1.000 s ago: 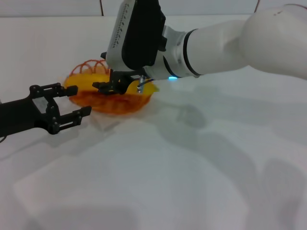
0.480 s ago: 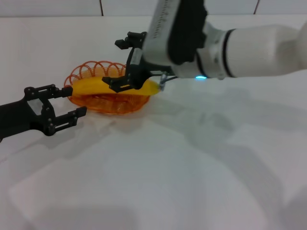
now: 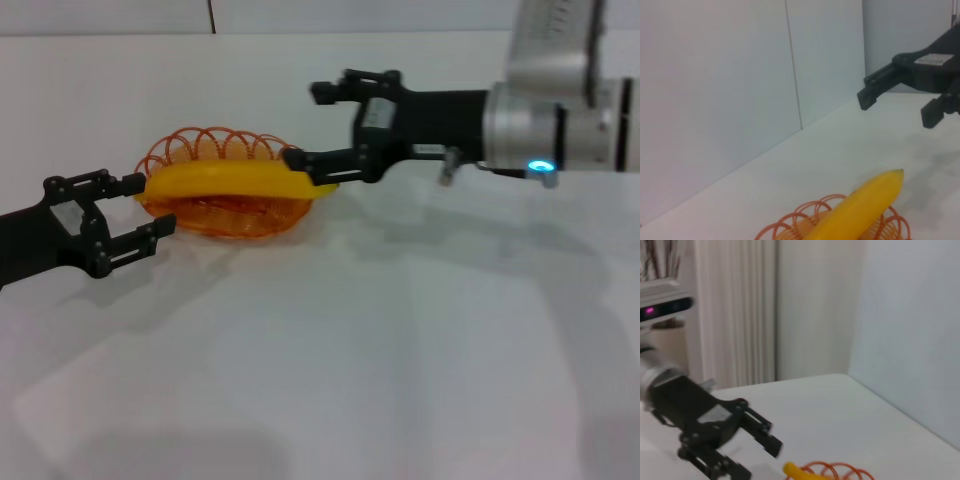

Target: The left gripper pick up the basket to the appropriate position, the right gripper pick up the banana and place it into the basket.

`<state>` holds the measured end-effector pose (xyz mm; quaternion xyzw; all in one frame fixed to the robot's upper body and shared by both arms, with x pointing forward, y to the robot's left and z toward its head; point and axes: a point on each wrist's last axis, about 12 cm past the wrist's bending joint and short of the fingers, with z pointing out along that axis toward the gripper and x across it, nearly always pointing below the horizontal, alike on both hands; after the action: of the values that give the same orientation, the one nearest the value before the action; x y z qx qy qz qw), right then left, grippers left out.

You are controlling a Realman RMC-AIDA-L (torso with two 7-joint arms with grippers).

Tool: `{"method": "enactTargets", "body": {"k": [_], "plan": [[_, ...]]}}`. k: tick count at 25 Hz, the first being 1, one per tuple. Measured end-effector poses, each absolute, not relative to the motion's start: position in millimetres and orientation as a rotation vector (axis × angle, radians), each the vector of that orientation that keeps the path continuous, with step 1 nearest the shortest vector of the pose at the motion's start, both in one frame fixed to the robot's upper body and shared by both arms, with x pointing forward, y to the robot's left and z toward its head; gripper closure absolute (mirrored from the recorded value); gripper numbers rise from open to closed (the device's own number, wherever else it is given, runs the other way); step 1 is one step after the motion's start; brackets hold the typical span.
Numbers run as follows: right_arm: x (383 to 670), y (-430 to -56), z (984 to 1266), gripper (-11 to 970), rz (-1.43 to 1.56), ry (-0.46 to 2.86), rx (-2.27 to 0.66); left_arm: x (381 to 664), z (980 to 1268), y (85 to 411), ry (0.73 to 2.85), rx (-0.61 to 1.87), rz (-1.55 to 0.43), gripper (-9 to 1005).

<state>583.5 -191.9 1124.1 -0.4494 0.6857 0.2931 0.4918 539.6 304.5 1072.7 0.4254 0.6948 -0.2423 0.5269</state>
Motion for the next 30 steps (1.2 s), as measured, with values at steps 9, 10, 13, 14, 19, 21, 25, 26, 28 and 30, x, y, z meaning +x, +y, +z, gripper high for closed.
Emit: {"method": "enactTargets", "body": {"k": [9,10,13,14,19,21,25,26,28,30], "plan": [[564.3,-245.4,1079.4,54,0.769,1.754,-0.931,535.3,1069.5,306.0,1.643,0.983,-0.575,371],[560.9,-249.1,1075.2,54,0.770,1.762,-0.924,534.9,1069.2,306.3,1.643,0.981,-0.574,371],[551.8,-257.3,1066.1,54,0.759,1.779,-0.914,533.9,1068.5,307.1,1.641,0.980,-0.571,371],[549.5,-259.4,1064.2,54,0.754,1.782,-0.912,533.7,1068.5,307.3,1.640,0.979,-0.569,371],[541.2,-267.2,1057.9,54,0.731,1.786,-0.903,532.2,1067.5,308.4,1.642,0.975,-0.567,371],[540.1,-268.6,1056.5,54,0.725,1.785,-0.900,532.0,1067.4,308.5,1.642,0.974,-0.567,371],[539.1,-268.0,1054.9,54,0.727,1.783,-0.903,531.8,1067.3,308.7,1.642,0.974,-0.567,371],[539.2,-267.5,1054.9,54,0.726,1.778,-0.909,531.8,1067.2,308.7,1.642,0.974,-0.567,371],[539.2,-267.3,1054.7,54,0.725,1.776,-0.913,531.9,1067.3,308.6,1.642,0.974,-0.567,371],[539.1,-266.6,1054.3,54,0.721,1.770,-0.921,531.9,1067.3,308.6,1.642,0.974,-0.567,371]]}}
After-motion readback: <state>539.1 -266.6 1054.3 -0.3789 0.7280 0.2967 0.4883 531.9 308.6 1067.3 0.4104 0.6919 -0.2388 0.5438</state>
